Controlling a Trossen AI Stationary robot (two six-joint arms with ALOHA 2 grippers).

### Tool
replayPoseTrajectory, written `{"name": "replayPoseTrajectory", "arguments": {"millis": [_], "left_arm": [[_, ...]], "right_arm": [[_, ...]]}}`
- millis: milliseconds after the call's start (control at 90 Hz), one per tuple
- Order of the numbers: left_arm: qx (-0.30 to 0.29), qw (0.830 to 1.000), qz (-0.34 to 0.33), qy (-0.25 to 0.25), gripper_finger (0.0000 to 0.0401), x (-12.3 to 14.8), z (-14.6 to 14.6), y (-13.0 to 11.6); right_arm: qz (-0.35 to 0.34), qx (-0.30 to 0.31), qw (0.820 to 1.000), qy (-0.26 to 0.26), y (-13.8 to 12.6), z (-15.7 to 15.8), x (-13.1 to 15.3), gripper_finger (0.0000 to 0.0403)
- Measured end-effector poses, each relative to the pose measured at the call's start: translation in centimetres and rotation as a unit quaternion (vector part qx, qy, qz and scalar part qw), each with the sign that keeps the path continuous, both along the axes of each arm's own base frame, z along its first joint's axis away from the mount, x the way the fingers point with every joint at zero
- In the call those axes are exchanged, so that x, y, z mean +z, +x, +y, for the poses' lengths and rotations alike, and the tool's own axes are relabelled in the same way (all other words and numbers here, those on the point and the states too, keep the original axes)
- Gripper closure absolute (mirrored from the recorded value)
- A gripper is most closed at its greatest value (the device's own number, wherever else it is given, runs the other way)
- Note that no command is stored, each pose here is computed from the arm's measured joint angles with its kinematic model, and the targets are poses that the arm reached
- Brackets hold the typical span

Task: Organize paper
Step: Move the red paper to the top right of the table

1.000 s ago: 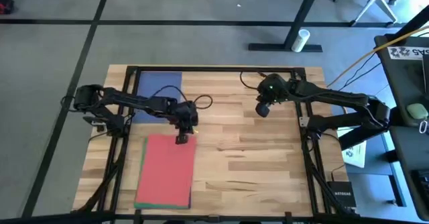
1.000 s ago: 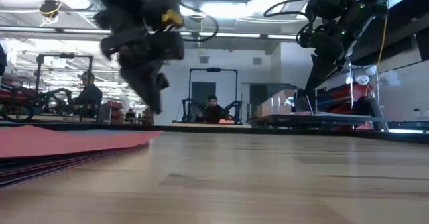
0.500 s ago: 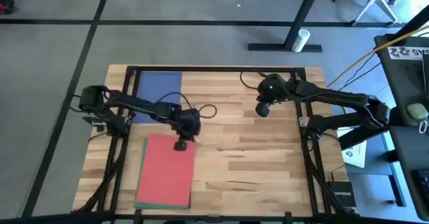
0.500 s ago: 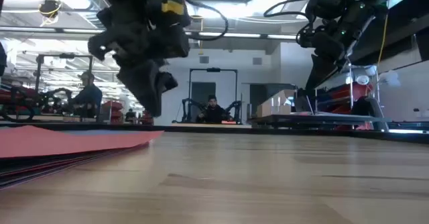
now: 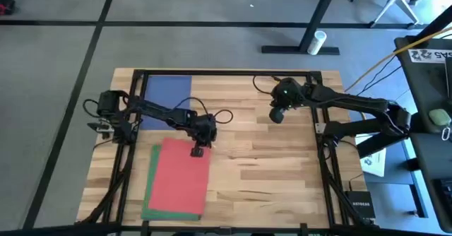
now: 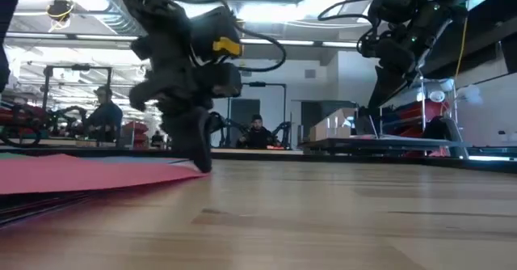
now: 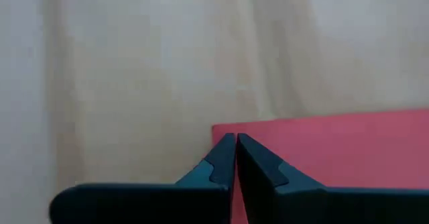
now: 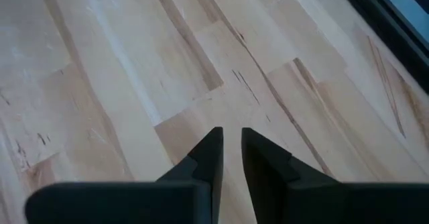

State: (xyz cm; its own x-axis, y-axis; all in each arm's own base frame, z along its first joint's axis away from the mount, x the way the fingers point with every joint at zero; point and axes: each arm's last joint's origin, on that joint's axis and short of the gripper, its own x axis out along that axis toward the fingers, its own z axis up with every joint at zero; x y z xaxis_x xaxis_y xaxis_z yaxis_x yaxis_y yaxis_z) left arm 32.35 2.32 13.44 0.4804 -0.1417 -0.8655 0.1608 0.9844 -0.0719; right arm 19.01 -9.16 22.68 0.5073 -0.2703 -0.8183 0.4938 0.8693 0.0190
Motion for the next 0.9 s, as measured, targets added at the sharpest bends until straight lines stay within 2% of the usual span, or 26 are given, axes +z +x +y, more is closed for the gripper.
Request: {"name": "replayPoseTrajectory", "arguments": {"millis": [300,400,511,600,744,900], "left_arm": [[0.035,0.996,-0.065,0.046,0.0401,2.1,4.7,1.3],[0.042,0.998,-0.040,0.036,0.0401,3.4,5.4,1.4],[-0.012,0.999,0.027,0.024,0.0401,4.8,4.1,1.2],[-0.054,0.996,0.074,0.020,0.0401,4.9,2.4,0.7],[-0.079,0.993,0.090,0.014,0.0401,4.8,-0.1,0.7],[-0.072,0.994,0.081,0.005,0.0401,3.8,-1.5,1.6]], "right_arm": [[0.000,0.000,1.000,0.000,0.0,0.0,0.0,0.0359],[0.000,0.000,1.000,0.000,0.0,0.0,0.0,0.0359],[0.000,0.000,1.000,0.000,0.0,0.0,0.0,0.0359],[0.001,0.001,1.000,-0.001,0.0,0.0,0.0,0.0359],[0.001,0.001,1.000,-0.001,0.0,0.0,0.0,0.0359],[0.002,0.004,1.000,-0.003,0.0,0.0,0.0,0.0359]]}}
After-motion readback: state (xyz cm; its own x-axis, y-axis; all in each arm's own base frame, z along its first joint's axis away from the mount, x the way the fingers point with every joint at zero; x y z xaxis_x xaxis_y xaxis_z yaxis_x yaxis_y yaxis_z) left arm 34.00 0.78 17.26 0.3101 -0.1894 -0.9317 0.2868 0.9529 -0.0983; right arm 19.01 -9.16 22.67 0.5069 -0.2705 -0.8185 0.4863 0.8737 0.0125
